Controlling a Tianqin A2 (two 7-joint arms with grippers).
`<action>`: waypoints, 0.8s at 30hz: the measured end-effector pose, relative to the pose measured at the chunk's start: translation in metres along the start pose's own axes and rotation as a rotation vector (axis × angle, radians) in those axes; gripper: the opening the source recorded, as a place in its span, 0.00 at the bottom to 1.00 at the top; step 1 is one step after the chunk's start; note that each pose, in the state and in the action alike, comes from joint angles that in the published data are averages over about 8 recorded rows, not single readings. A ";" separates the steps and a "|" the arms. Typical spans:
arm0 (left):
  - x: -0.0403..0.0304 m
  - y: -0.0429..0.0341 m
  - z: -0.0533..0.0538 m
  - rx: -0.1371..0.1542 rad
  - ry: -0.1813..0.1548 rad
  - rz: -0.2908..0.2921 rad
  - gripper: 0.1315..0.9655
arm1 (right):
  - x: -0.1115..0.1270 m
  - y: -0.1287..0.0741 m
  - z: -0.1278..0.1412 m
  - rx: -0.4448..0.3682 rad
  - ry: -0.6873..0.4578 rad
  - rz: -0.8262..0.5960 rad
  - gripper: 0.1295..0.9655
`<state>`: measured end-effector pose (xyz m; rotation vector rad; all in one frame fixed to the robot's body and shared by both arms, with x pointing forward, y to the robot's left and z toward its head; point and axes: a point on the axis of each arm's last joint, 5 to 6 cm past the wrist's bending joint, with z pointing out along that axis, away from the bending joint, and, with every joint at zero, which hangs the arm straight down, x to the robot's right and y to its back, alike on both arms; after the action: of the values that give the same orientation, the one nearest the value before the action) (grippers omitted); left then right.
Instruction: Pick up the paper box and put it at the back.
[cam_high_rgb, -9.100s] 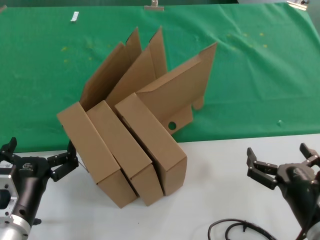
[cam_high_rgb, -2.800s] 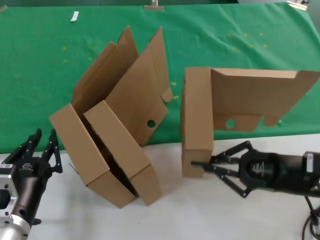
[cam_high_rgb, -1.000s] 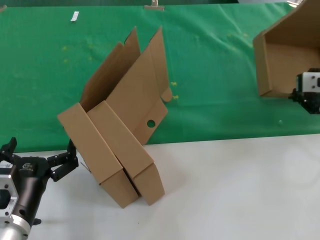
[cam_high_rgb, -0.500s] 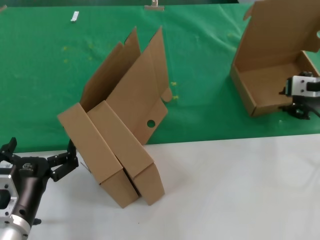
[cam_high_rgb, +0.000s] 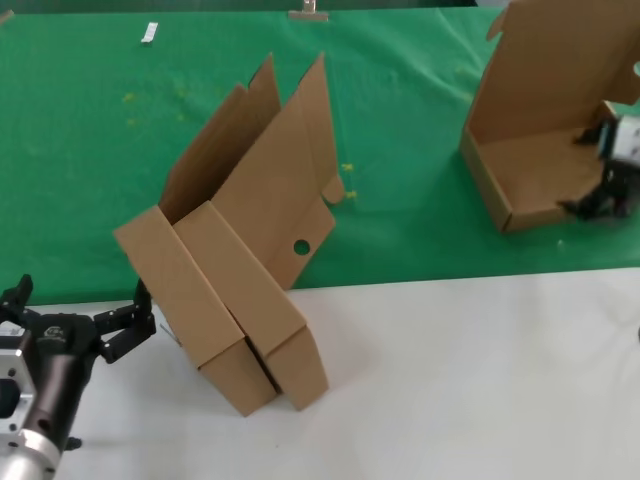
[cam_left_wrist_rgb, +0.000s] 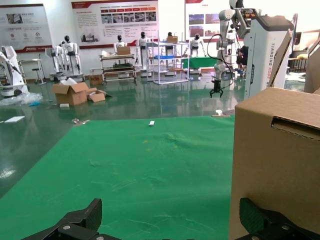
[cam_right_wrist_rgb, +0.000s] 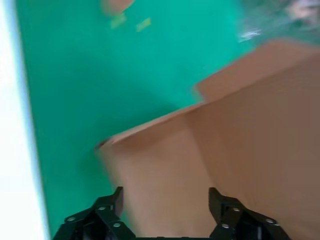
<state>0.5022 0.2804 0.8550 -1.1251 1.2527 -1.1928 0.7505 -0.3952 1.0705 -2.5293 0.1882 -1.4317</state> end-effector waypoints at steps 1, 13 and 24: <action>0.0000 0.0000 0.000 0.000 0.000 0.000 1.00 | 0.003 0.003 -0.003 0.023 0.017 0.041 0.50; 0.0000 0.0000 0.000 0.000 0.000 0.000 1.00 | -0.008 0.022 -0.021 0.587 0.302 0.724 0.73; 0.0000 0.0000 0.000 0.000 0.000 0.000 1.00 | -0.134 0.006 -0.014 0.978 0.685 1.146 0.92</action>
<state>0.5022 0.2804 0.8550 -1.1251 1.2527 -1.1928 0.6701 -0.3735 0.9650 -0.7907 0.6855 -1.2627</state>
